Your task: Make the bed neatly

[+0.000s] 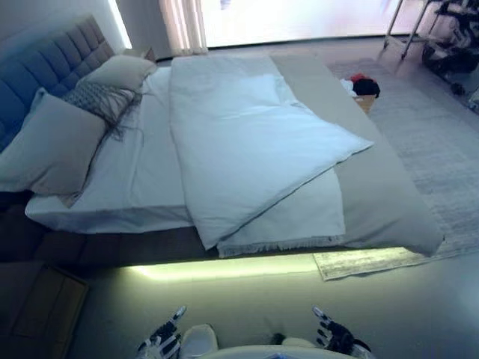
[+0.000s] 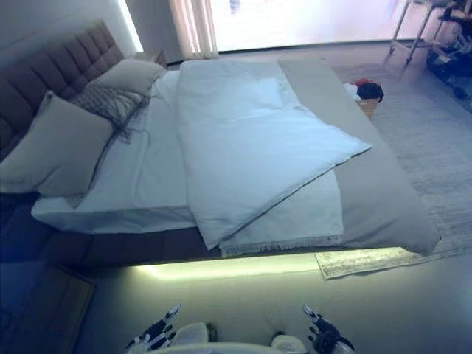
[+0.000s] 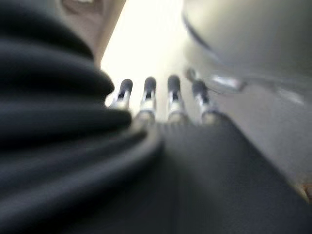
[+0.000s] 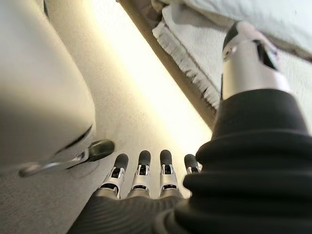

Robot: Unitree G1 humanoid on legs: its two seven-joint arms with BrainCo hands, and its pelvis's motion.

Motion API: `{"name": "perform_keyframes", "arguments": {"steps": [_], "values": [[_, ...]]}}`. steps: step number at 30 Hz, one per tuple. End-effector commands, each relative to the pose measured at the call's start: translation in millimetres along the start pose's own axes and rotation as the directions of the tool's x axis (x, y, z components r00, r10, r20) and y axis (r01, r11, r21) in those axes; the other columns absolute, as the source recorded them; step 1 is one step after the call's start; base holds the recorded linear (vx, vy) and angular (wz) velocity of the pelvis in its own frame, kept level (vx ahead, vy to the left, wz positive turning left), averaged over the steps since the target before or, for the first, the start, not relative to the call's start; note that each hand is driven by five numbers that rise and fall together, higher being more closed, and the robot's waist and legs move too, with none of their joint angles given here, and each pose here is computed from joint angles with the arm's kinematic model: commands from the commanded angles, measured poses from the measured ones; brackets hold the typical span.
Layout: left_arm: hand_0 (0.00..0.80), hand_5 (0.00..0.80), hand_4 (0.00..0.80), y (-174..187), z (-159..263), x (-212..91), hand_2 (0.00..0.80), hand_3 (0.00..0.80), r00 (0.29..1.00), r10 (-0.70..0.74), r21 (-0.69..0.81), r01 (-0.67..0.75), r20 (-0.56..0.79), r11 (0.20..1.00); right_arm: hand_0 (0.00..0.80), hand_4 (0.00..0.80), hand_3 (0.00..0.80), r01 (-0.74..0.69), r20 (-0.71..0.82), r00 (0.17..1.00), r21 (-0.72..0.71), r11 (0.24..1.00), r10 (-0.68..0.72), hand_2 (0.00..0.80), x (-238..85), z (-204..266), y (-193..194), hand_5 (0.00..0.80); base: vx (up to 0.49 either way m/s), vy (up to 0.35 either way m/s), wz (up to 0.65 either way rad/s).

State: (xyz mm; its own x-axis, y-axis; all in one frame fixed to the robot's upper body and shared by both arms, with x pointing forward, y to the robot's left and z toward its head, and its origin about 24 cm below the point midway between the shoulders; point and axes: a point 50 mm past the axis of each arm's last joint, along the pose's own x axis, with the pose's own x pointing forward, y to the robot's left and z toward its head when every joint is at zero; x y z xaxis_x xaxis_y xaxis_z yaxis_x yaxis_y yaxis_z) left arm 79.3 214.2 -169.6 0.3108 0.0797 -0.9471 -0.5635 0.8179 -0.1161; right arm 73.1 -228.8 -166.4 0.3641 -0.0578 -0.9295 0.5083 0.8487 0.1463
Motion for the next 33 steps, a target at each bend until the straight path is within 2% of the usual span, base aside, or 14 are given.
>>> {"name": "perform_keyframes", "arguments": {"steps": [1, 4, 7, 12, 15, 25, 29, 33], "values": [[0.000, 0.000, 0.000, -5, -18, -1, 0.000, 0.000, 1.000, 0.001, -0.011, -0.001, -0.025, 1.000, 0.000, 0.000, 0.000, -0.030, 0.038, 0.999, 0.009, 1.000, 0.030, 0.000, 1, 11, 3, 0.000, 0.398, 0.239, -0.20], [0.000, 0.000, 0.000, -2, -20, -1, 0.000, 0.000, 1.000, 0.001, -0.016, -0.001, -0.026, 1.000, 0.000, 0.000, 0.000, 0.001, 0.028, 1.000, 0.021, 1.000, -0.002, 0.000, -1, 4, -4, 0.000, 0.410, 0.327, 0.06], [0.000, 0.000, 0.000, 1, -16, -2, 0.000, 0.000, 1.000, -0.001, 0.011, 0.001, -0.013, 1.000, 0.000, 0.000, 0.000, -0.011, 0.048, 0.999, 0.109, 0.994, 0.006, 0.000, -2, 1, -5, 0.000, 0.418, 0.333, -0.34], [0.000, 0.000, 0.000, -7, 5, 1, 0.000, 0.000, 0.999, -0.041, 0.150, 0.040, 0.002, 0.988, 0.000, 0.000, 0.000, -0.055, 0.120, 0.992, 0.175, 0.983, 0.034, 0.000, 0, 9, 5, 0.000, 0.283, 0.292, 0.02], [0.000, 0.000, 0.000, -6, 14, 1, 0.000, 0.000, 0.999, -0.031, 0.195, 0.030, 0.004, 0.980, 0.000, 0.000, 0.000, -0.086, 0.147, 0.987, 0.166, 0.982, 0.062, 0.000, 2, 19, 10, 0.000, 0.264, 0.183, 0.37], [0.000, 0.000, 0.000, -17, 38, 2, 0.000, 0.000, 0.994, -0.070, 0.191, 0.053, 0.082, 0.980, 0.000, 0.000, 0.000, -0.201, 0.259, 0.951, 0.116, 0.973, 0.166, 0.000, 6, 59, 41, 0.000, 0.072, -0.144, 0.10], [0.000, 0.000, 0.000, -17, 18, 2, 0.000, 0.000, 0.997, -0.051, 0.105, 0.045, 0.053, 0.993, 0.000, 0.000, 0.000, -0.155, 0.209, 0.969, 0.089, 0.984, 0.134, 0.000, 6, 44, 36, 0.000, 0.275, -0.177, 0.68], [0.000, 0.000, 0.000, -21, 1, 2, 0.000, 0.000, 0.997, -0.081, 0.120, 0.080, 0.008, 0.990, 0.000, 0.000, 0.000, -0.124, 0.234, 0.967, 0.094, 0.988, 0.099, 0.000, 5, 51, 28, 0.000, 0.261, -0.010, 0.19]]}}
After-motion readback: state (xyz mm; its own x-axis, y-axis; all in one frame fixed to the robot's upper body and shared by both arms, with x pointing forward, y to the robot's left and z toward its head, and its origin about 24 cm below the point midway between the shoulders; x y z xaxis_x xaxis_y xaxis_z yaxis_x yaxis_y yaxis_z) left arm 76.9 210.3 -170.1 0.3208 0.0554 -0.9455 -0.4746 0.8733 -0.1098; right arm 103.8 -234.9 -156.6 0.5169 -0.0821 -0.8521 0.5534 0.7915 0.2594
